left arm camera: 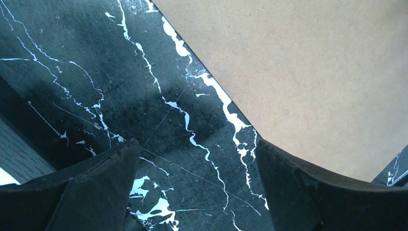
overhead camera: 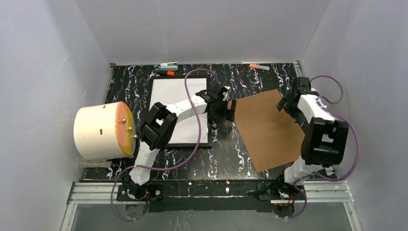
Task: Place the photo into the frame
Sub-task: Pick up the photo frame item at the center of the board.
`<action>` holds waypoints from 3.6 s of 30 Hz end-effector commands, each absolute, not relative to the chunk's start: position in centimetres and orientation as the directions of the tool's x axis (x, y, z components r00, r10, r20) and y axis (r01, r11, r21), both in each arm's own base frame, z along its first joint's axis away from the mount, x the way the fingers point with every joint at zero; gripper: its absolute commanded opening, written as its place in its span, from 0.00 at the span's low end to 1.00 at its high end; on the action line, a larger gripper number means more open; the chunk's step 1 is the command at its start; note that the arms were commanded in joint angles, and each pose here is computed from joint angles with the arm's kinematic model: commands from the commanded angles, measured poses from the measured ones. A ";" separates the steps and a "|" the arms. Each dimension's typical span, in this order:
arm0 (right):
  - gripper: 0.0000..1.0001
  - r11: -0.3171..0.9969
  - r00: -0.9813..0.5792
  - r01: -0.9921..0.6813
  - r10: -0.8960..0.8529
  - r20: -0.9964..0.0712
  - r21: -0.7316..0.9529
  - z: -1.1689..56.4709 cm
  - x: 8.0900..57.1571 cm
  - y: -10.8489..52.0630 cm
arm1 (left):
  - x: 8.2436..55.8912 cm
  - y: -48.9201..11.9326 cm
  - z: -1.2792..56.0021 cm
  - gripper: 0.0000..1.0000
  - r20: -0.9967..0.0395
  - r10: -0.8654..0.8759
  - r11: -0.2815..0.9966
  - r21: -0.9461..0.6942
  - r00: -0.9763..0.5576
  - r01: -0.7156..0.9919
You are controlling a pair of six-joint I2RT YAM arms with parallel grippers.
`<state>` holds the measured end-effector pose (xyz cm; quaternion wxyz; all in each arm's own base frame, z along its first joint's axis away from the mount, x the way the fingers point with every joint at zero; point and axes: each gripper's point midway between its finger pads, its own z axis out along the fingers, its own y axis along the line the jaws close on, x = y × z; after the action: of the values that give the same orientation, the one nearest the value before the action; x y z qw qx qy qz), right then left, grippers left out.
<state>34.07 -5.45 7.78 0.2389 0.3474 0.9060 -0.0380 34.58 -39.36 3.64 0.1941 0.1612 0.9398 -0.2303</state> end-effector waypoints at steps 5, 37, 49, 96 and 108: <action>0.99 0.776 -0.669 0.629 0.518 -0.533 -0.037 6.2 38.2 -11.9 | 33.3 -38.5 2.2 0.88 -0.375 0.200 0.874 -0.349 -0.905 0.337; 0.97 0.627 -0.743 0.563 0.669 -0.002 0.538 2.8 33.2 -0.3 | 37.6 -44.3 -2.3 0.85 -0.212 0.002 0.849 -0.516 -0.977 0.114; 0.94 0.586 -0.763 0.495 0.646 -0.001 0.641 4.3 33.1 1.5 | 43.0 -45.0 -0.5 0.84 -0.398 0.065 0.803 -0.524 -0.915 0.285; 0.75 0.531 -0.650 0.569 0.758 -0.052 0.628 6.6 26.0 3.1 | 30.9 -43.6 8.2 0.42 -0.147 0.167 0.693 -0.686 -0.975 0.222; 0.77 0.594 -0.633 0.626 0.765 -0.115 0.506 5.9 25.1 0.9 | 33.4 -39.8 9.5 0.57 -0.301 0.115 0.834 -0.488 -0.947 0.257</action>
<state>25.08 2.71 5.37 0.1441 0.3976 0.8656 0.2682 31.18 -42.65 5.44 0.0528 0.0981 0.9391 -0.3249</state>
